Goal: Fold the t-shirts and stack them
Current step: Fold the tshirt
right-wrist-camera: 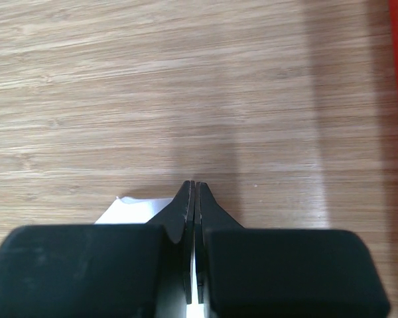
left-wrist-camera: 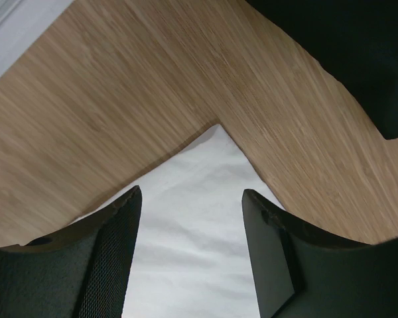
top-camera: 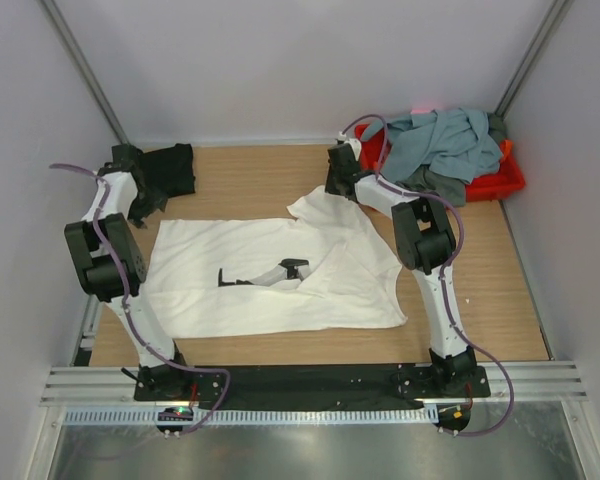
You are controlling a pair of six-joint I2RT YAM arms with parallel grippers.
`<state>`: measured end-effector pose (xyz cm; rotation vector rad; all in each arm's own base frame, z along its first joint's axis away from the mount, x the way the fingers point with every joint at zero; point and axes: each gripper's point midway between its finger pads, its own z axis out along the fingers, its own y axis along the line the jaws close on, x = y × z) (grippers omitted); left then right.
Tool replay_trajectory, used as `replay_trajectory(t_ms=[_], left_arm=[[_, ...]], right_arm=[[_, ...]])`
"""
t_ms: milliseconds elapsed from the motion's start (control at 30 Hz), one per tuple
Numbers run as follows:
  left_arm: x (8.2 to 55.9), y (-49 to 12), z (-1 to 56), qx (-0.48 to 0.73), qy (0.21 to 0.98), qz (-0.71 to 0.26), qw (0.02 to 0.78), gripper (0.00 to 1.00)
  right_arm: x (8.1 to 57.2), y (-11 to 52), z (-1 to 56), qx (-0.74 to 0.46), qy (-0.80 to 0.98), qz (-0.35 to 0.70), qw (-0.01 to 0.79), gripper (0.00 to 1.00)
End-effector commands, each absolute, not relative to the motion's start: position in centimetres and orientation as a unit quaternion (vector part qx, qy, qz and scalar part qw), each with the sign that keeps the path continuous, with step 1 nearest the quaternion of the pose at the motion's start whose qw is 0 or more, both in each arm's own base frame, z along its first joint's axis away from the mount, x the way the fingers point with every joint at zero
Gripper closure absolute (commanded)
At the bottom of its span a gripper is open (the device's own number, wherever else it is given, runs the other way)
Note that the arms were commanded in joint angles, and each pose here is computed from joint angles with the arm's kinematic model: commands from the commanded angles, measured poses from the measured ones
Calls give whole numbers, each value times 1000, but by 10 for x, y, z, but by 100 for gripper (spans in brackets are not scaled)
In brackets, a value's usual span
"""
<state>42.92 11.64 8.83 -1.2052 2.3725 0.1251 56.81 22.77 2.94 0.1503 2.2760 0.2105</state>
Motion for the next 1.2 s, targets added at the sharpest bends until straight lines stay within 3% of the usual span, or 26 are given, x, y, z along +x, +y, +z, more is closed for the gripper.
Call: replay_trajectory(t_ms=[0,200,333,967,1067,1167], left_arm=[[439,111,80,-428,876,32,219,37],[449,114,65,-433,875,34,216,39],[455,114,54,-431,877,31,209,46],[466,103,26,-424,886,35,186,51],[470,104,24,-422,886,35,187,54],[473,103,21,-420,888,35,185,65]], right_arm=[[569,239,42,68,898,113,421,99],[567,241,40,64,900,119,414,99],[565,242,38,65,901,122,411,99],[560,248,29,60,907,135,394,98],[559,249,26,58,909,137,390,98],[559,250,27,55,909,140,389,99]])
